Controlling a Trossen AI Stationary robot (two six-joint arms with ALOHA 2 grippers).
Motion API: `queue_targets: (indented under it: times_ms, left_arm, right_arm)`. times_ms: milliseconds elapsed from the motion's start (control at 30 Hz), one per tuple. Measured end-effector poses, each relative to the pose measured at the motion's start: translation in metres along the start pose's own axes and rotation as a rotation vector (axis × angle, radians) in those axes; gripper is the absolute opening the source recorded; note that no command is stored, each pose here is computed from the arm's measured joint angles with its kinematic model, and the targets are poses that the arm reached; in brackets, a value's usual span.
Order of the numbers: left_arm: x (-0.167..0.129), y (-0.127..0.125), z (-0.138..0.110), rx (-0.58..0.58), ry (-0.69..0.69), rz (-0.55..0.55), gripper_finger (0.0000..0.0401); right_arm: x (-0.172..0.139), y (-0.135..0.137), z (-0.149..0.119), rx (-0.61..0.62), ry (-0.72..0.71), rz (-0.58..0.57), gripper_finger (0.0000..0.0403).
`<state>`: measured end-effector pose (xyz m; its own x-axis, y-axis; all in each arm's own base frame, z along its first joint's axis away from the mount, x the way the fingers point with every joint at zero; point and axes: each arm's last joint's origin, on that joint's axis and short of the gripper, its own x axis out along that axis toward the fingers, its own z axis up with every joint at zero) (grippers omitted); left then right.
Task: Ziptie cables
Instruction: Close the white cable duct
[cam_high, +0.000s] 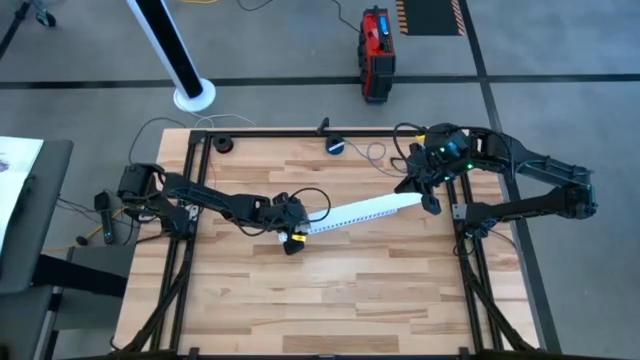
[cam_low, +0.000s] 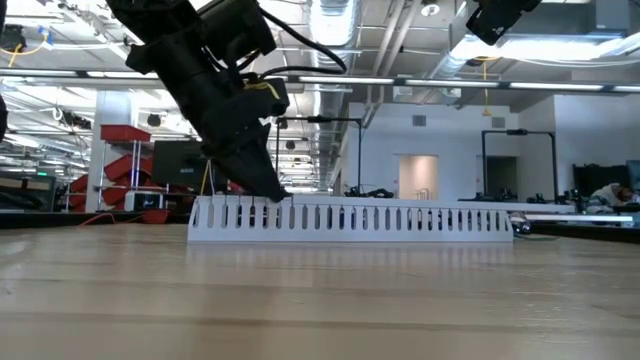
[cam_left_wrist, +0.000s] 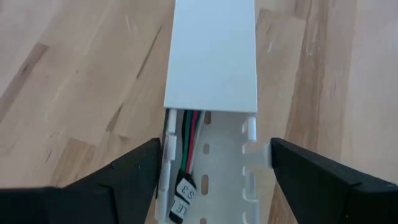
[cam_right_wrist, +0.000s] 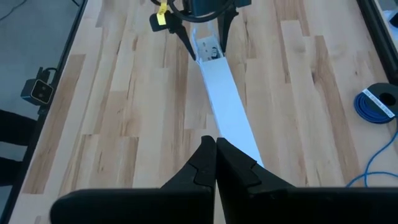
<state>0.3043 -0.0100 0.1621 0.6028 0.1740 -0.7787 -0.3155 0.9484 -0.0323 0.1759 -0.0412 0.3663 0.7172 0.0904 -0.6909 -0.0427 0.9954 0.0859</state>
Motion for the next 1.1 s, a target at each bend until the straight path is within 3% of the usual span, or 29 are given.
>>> queue_targets:
  times_ms: [1100]
  left_arm:
    - [0.012, -0.021, -0.004, -0.018, -0.06, -0.005, 0.0292]
  right_arm:
    - [0.0, 0.0, 0.001, -0.027, -0.006, -0.002, 0.0006]
